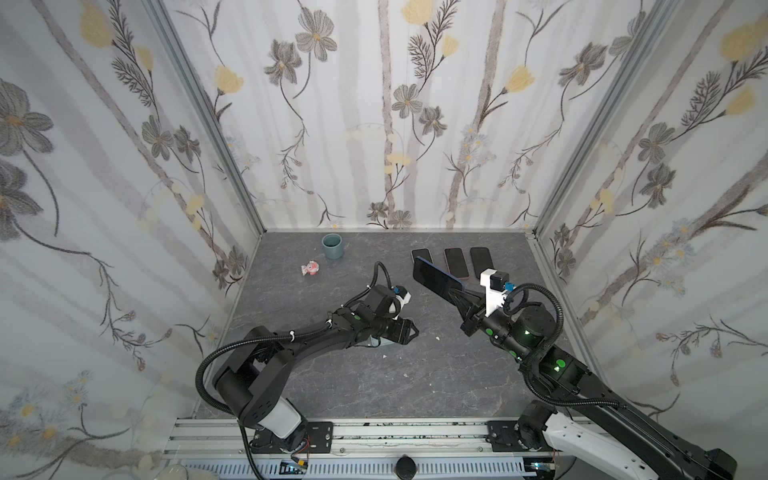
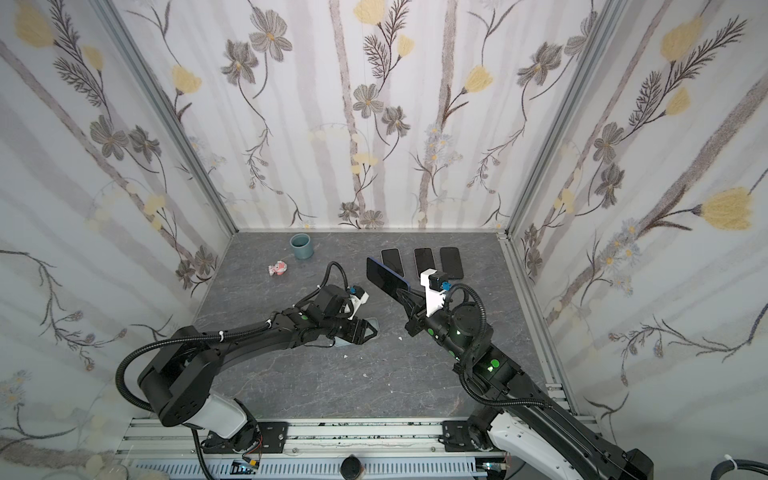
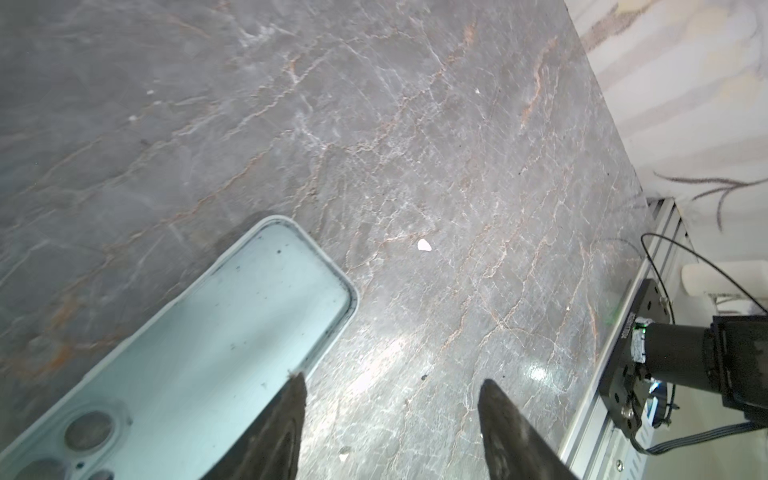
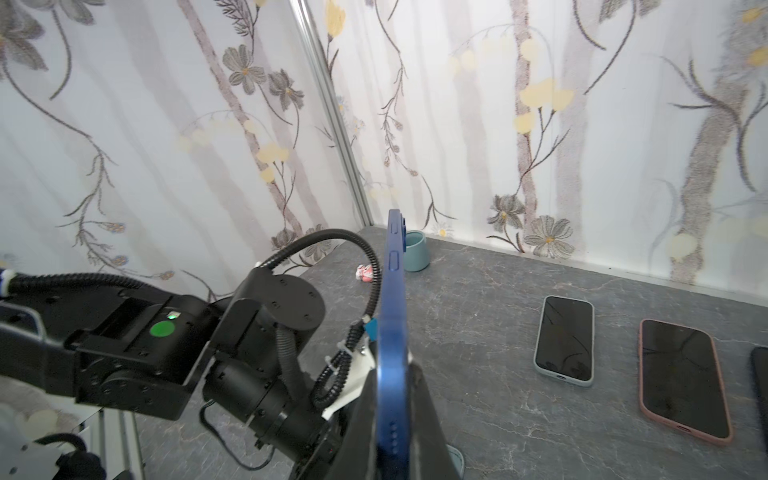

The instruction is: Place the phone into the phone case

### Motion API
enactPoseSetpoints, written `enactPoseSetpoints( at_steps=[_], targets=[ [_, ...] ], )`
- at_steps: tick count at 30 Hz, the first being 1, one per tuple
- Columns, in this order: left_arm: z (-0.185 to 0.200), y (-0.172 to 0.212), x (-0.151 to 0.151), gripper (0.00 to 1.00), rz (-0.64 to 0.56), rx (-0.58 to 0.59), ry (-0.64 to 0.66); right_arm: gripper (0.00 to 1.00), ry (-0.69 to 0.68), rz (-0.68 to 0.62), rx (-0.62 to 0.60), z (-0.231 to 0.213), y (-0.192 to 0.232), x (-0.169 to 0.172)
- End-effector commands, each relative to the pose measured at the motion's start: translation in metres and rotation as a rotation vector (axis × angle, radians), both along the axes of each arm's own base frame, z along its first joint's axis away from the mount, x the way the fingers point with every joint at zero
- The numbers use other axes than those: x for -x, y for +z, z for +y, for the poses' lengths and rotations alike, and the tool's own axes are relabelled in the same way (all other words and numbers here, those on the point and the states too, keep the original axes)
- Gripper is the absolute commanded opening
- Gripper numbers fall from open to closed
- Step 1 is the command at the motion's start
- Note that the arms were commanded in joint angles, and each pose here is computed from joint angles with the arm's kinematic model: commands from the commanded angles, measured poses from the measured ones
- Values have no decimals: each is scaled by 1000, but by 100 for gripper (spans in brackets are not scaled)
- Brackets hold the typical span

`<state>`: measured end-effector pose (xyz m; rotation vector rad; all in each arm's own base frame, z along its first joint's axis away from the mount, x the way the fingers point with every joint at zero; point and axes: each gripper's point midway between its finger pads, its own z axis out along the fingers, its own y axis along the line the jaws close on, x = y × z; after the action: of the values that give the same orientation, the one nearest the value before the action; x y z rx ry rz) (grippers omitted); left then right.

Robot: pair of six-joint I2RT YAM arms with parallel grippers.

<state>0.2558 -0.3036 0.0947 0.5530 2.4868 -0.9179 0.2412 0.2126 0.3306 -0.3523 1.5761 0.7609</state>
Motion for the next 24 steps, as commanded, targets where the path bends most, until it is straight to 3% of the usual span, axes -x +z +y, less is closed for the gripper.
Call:
enactPoseSetpoints(
  at_steps=[1,4,11,18,24],
  targets=[
    [24,3,-16,66,0,7,157,0,-156,25,-58,-20,9,-21],
    [56,-2,-24,64,30,4,288,0,-195,88,-46,-23,-5,-35],
    [112,-17,-32,53,33,-9,499,0,-69,244,15,13,-46,-53],
    [122,-36,-27,37,45,-46,512,0,111,469,146,61,-102,-60],
    [111,-48,-22,32,95,-24,463,0,222,641,195,84,-144,-54]
  ],
)
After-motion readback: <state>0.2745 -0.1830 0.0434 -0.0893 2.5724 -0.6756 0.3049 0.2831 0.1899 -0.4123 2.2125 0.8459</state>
